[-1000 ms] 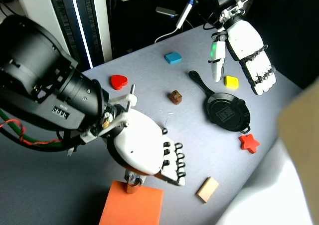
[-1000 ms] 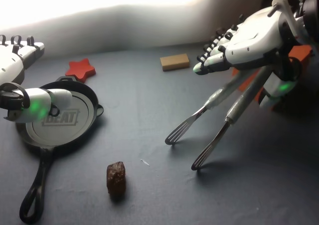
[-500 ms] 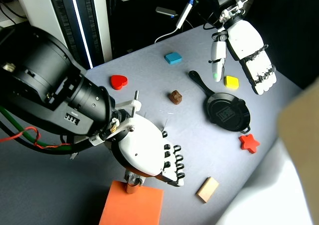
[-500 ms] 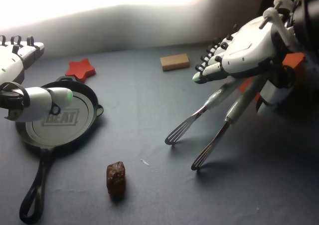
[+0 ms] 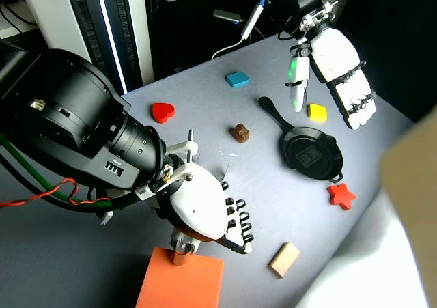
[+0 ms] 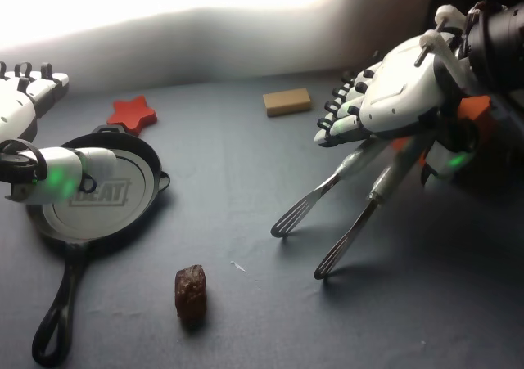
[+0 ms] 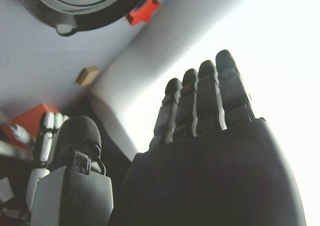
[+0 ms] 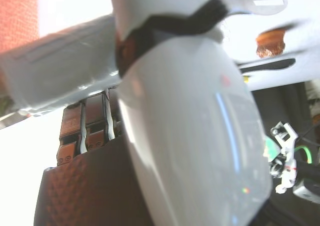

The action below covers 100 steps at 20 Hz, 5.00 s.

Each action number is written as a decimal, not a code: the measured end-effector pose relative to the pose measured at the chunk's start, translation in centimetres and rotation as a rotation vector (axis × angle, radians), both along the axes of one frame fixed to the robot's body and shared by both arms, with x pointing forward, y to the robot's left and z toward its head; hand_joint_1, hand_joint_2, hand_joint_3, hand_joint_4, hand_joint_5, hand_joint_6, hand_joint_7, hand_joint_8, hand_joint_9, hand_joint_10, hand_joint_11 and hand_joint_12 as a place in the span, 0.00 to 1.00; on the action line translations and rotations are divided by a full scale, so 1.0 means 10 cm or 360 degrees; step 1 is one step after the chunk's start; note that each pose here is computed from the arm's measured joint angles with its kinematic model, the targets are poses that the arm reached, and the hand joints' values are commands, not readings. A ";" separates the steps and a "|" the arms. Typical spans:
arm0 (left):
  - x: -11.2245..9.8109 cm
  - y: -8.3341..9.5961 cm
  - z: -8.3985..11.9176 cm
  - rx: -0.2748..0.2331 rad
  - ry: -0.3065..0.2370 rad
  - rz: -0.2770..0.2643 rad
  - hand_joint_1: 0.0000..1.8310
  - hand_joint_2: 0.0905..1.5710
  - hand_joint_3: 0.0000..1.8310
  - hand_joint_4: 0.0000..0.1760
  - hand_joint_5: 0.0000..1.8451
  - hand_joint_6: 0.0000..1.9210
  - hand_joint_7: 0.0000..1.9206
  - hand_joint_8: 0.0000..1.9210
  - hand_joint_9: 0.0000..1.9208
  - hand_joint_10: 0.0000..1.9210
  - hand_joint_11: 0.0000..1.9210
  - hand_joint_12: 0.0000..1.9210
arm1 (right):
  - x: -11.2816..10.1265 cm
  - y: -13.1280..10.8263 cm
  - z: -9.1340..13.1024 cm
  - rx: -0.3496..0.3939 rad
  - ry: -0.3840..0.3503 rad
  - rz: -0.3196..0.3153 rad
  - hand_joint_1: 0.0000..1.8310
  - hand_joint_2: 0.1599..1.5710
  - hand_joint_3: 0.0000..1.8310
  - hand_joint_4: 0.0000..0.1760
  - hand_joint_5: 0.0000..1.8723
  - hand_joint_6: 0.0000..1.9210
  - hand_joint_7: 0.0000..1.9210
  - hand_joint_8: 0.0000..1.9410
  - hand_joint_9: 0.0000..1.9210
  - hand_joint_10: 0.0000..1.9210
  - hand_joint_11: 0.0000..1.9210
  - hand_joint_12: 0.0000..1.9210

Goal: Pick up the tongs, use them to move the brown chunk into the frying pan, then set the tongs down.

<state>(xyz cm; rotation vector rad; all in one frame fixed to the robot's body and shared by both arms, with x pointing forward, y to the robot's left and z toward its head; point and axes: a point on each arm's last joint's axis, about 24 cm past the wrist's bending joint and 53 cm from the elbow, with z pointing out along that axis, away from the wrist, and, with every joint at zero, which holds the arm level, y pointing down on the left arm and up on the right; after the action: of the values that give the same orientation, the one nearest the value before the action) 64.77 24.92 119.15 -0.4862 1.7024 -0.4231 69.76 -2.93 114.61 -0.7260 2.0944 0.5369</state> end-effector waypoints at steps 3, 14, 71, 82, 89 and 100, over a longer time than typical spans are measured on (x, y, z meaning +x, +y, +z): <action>-0.01 0.00 -0.02 0.0006 0.0006 0.0002 0.05 0.78 0.00 0.00 0.00 0.00 0.01 0.00 0.01 0.00 0.00 0.05 | -0.01 0.03 -0.02 -0.0014 -0.0003 0.0018 0.59 0.56 0.00 0.00 0.00 0.00 0.00 0.00 0.00 0.00 0.00 0.00; -0.01 -0.01 -0.04 0.0011 0.0004 0.0012 0.05 0.78 0.00 0.00 0.00 0.00 0.01 0.00 0.01 0.00 0.00 0.05 | 0.03 -0.03 -0.07 0.0073 0.0115 -0.0106 0.58 0.58 0.00 0.00 0.00 0.00 0.00 0.00 0.00 0.00 0.00 0.00; -0.06 0.03 -0.17 -0.0010 0.0044 0.0039 0.04 0.79 0.00 0.00 0.00 0.00 0.00 0.00 0.00 0.00 0.00 0.00 | -0.11 0.16 0.56 0.0315 0.0038 -0.0088 0.64 0.67 0.00 0.00 0.47 0.04 0.51 0.01 0.45 0.14 0.21 0.73; -0.08 0.03 -0.19 -0.0019 0.0053 0.0043 0.05 0.78 0.00 0.00 0.00 0.00 0.00 0.00 0.00 0.00 0.00 0.00 | -0.23 0.37 0.62 0.0586 0.0120 -0.0153 0.63 0.69 0.00 0.00 0.47 0.02 0.51 0.00 0.46 0.12 0.21 0.73; -0.09 0.04 -0.20 -0.0016 0.0053 0.0046 0.05 0.78 0.00 0.00 0.01 0.00 0.01 0.00 0.01 0.00 0.01 0.02 | -0.26 0.36 0.67 0.0672 0.0163 -0.0191 0.63 0.68 0.00 0.00 0.47 0.02 0.51 0.00 0.46 0.12 0.21 0.74; -0.08 0.07 -0.21 -0.0012 0.0059 0.0064 0.04 0.78 0.00 0.00 0.00 0.00 0.00 0.00 0.00 0.00 0.00 0.01 | -0.38 0.45 0.64 0.0725 0.0138 -0.0149 0.63 0.69 0.00 0.00 0.47 0.02 0.51 0.00 0.45 0.12 0.21 0.73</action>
<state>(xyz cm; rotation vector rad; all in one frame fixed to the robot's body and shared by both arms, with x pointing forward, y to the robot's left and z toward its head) 63.93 25.65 117.02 -0.5356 1.7245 -0.3935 65.95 1.56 121.05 -0.3449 1.9686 0.9646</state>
